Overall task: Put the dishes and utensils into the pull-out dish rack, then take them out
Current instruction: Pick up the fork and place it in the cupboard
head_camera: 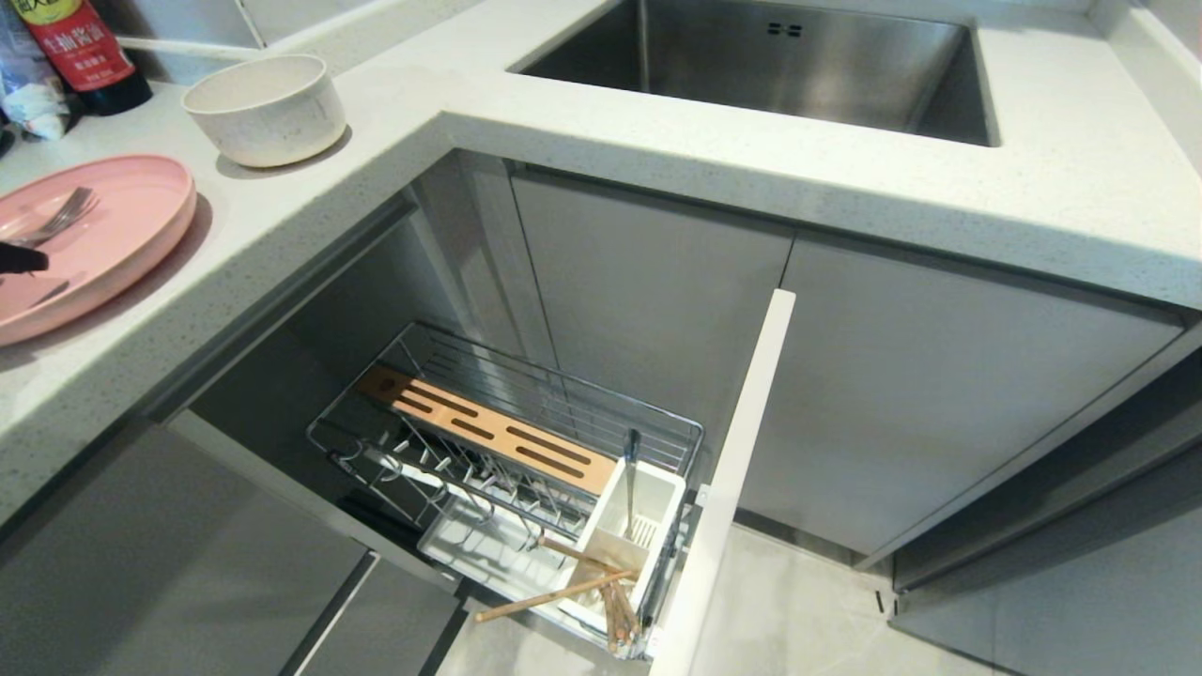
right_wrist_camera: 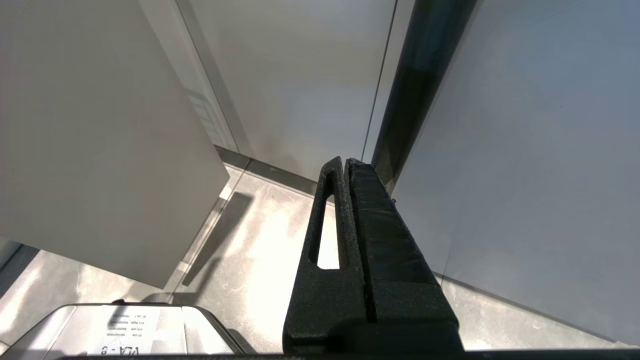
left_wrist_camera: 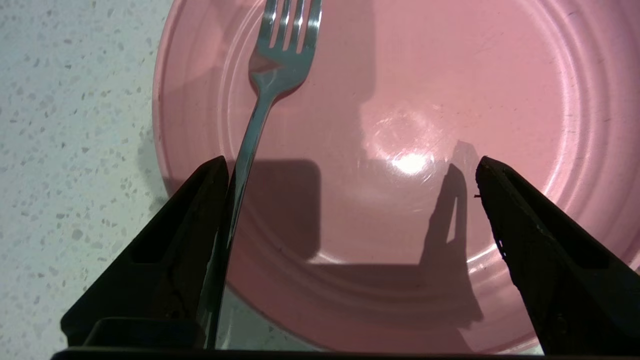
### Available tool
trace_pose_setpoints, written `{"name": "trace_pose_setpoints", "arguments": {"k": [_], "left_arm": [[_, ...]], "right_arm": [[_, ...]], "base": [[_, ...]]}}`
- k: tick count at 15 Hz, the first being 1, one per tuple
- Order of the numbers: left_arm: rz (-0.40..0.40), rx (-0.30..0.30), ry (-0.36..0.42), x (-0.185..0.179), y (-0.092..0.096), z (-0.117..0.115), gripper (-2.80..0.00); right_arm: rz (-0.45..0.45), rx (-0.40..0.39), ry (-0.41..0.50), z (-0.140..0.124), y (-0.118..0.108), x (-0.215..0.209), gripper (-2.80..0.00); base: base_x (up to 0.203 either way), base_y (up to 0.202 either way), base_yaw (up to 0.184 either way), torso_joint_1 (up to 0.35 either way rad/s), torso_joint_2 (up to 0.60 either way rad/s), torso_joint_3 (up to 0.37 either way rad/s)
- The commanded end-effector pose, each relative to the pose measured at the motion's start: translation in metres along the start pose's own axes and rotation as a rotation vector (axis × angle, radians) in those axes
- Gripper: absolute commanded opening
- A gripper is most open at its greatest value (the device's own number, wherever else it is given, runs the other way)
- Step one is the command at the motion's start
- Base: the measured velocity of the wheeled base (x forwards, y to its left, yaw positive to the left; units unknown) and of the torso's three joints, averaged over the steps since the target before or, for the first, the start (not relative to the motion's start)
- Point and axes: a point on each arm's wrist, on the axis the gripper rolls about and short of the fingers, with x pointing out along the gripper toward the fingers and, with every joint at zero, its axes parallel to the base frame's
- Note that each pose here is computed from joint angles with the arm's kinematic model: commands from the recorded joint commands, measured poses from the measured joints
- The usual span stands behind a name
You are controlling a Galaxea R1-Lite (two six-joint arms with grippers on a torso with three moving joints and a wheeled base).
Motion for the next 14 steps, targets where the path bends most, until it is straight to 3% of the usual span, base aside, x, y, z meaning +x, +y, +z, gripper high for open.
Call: {"name": "trace_pose_setpoints", "arguments": {"k": [1, 4, 14], "left_arm": [[-0.001, 0.004, 0.002, -0.002, -0.002, 0.0, 0.0], [0.035, 0.008, 0.034, 0.002, -0.003, -0.001, 0.0], [0.027, 0.017, 0.031, 0.008, -0.003, -0.001, 0.0]], "right_arm": [[0.0, 0.0, 0.0, 0.0, 0.0, 0.0, -2.8], [0.0, 0.0, -0.001, 0.0, 0.0, 0.0, -2.8], [0.001, 0.0, -0.001, 0.0, 0.0, 0.0, -2.8]], "base": [[0.0, 0.0, 0.0, 0.0, 0.0, 0.0], [0.0, 0.0, 0.0, 0.0, 0.0, 0.0], [0.0, 0.0, 0.0, 0.0, 0.0, 0.0]]}}
